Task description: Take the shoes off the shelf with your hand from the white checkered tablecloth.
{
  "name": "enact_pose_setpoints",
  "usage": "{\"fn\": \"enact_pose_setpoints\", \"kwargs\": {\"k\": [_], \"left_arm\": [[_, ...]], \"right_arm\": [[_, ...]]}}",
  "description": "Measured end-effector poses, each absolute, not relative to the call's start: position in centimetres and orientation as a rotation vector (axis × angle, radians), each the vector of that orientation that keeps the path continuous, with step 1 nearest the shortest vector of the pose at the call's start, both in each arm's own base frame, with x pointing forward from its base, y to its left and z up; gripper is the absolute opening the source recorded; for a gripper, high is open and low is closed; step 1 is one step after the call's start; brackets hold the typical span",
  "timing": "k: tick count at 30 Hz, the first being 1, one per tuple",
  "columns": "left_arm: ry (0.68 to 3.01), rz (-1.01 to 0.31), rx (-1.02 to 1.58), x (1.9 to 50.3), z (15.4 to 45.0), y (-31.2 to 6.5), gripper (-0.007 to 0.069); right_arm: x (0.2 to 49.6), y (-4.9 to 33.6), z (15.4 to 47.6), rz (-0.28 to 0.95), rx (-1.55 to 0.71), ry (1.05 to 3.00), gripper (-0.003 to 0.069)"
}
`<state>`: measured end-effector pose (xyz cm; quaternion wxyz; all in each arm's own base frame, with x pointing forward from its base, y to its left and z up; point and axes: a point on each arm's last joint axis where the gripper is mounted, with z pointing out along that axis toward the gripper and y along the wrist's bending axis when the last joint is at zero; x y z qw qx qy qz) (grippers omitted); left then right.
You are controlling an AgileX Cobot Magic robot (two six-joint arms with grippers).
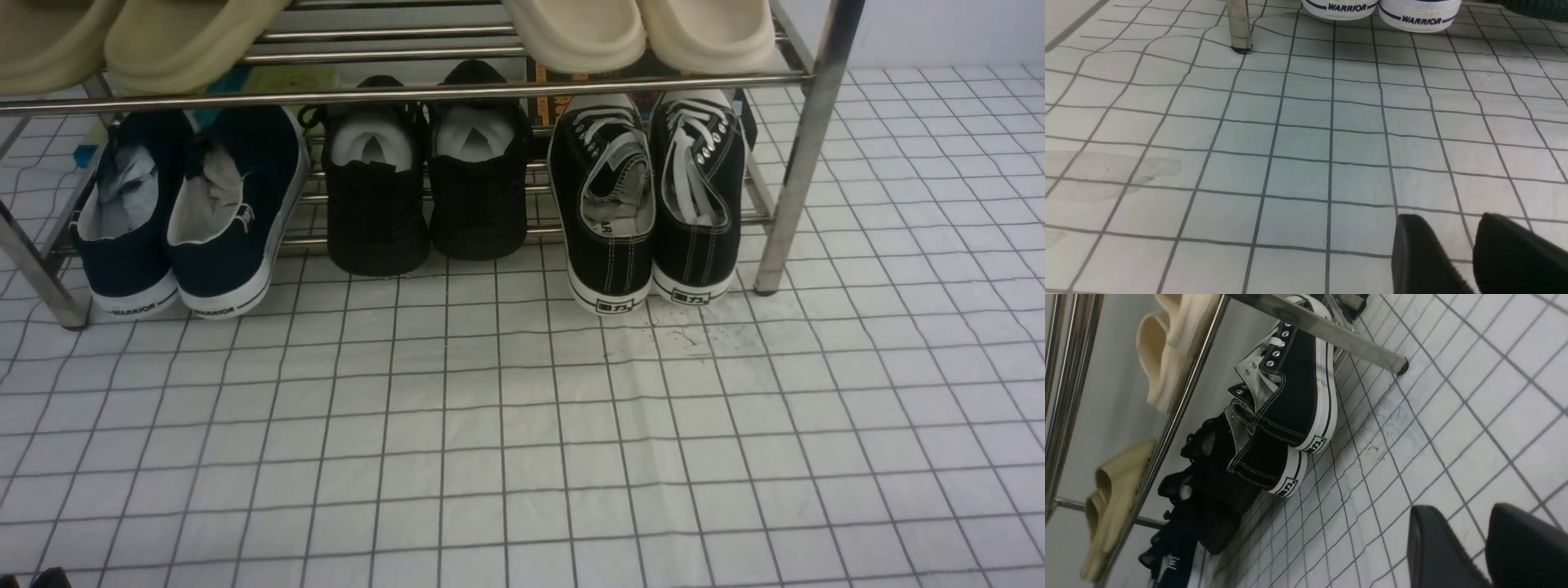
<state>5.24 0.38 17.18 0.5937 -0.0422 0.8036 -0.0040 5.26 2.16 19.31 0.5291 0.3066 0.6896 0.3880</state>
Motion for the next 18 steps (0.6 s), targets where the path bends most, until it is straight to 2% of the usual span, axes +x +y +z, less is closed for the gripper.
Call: {"fn": "enact_pose_setpoints", "kwargs": {"k": [1,2,3,5,7,9,11,13,15,18], "left_arm": [[1.868,-0.009,-0.098,5.2,17.2,0.4,0.024],[1.868,-0.009,-0.098,5.2,17.2,0.4,0.024],[1.868,-0.009,-0.098,5.2,17.2,0.4,0.024],[1.868,-0.009,-0.098,5.2,17.2,0.4,0.024],[1.868,-0.009,-0.098,5.2,17.2,0.4,0.024],[1.868,-0.009,-0.098,5.2,17.2,0.4,0.024],[1.868,-0.009,-0.098,5.2,17.2,0.4,0.024],[1.868,-0.009,-0.098,5.2,17.2,0.4,0.024],[1.868,-0.009,-0.098,5.2,17.2,0.4,0.024],[1.868,-0.009,-0.098,5.2,17.2,0.4,0.024]], "right_arm": [[5.1,2.0,21.0,0.847,0.616,1.612,0.0154],[5.1,2.0,21.2,0.838,0.601,1.608,0.0148],[5.0,1.9,23.4,0.758,0.501,1.578,0.0085],[5.3,1.9,26.1,0.661,0.387,1.589,0.0019],[5.9,2.2,28.1,0.603,0.288,1.656,-0.0003],[7.6,2.6,29.5,0.568,0.192,1.825,-0.0004],[8.5,2.8,29.8,0.566,0.155,1.926,-0.0002],[11.1,3.1,29.3,0.59,0.11,2.179,0.0001],[13.3,3.3,28.8,0.621,0.074,2.338,0.0003],[16.0,4.1,28.8,0.679,-0.093,2.428,0.0003]]}}
